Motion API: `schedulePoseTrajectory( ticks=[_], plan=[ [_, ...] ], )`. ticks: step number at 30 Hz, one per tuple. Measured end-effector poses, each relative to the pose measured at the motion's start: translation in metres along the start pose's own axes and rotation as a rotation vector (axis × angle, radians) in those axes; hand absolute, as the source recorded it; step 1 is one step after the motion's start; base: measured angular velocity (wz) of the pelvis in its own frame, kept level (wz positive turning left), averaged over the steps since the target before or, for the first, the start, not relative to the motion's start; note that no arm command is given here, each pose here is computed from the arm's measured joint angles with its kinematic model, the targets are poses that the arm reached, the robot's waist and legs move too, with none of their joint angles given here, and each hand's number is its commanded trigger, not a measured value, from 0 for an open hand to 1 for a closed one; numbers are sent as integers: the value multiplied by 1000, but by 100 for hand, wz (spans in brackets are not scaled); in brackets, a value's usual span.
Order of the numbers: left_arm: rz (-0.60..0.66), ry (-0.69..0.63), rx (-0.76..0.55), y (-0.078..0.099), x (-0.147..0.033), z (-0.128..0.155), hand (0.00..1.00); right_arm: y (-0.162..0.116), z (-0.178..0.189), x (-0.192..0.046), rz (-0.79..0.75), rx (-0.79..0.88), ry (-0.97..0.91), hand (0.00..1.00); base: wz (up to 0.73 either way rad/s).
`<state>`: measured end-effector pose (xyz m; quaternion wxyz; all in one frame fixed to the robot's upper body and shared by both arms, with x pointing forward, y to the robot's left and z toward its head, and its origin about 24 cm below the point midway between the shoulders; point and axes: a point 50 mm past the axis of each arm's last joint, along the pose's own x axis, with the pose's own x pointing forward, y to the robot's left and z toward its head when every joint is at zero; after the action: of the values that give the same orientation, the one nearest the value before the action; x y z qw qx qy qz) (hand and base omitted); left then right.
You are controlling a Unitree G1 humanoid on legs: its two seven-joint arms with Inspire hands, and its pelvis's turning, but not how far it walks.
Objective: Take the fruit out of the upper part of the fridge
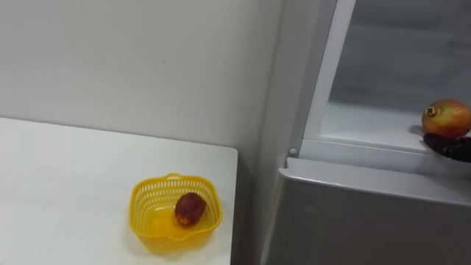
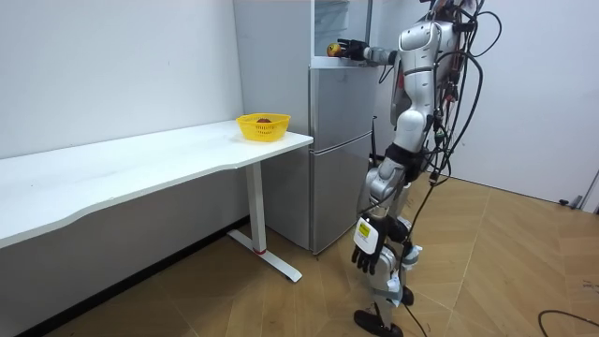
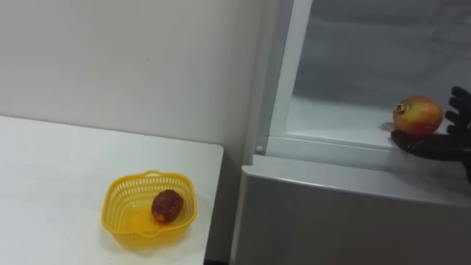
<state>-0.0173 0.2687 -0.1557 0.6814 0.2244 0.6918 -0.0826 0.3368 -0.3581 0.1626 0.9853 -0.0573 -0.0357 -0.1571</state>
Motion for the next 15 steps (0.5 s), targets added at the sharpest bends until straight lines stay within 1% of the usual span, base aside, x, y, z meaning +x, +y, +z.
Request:
schedulePoseTrajectory(
  ticks=[15],
  plan=[
    [-16,-9,3,2,1,7,0,17,2,2,79,-53,-4,0,-2]
  ],
)
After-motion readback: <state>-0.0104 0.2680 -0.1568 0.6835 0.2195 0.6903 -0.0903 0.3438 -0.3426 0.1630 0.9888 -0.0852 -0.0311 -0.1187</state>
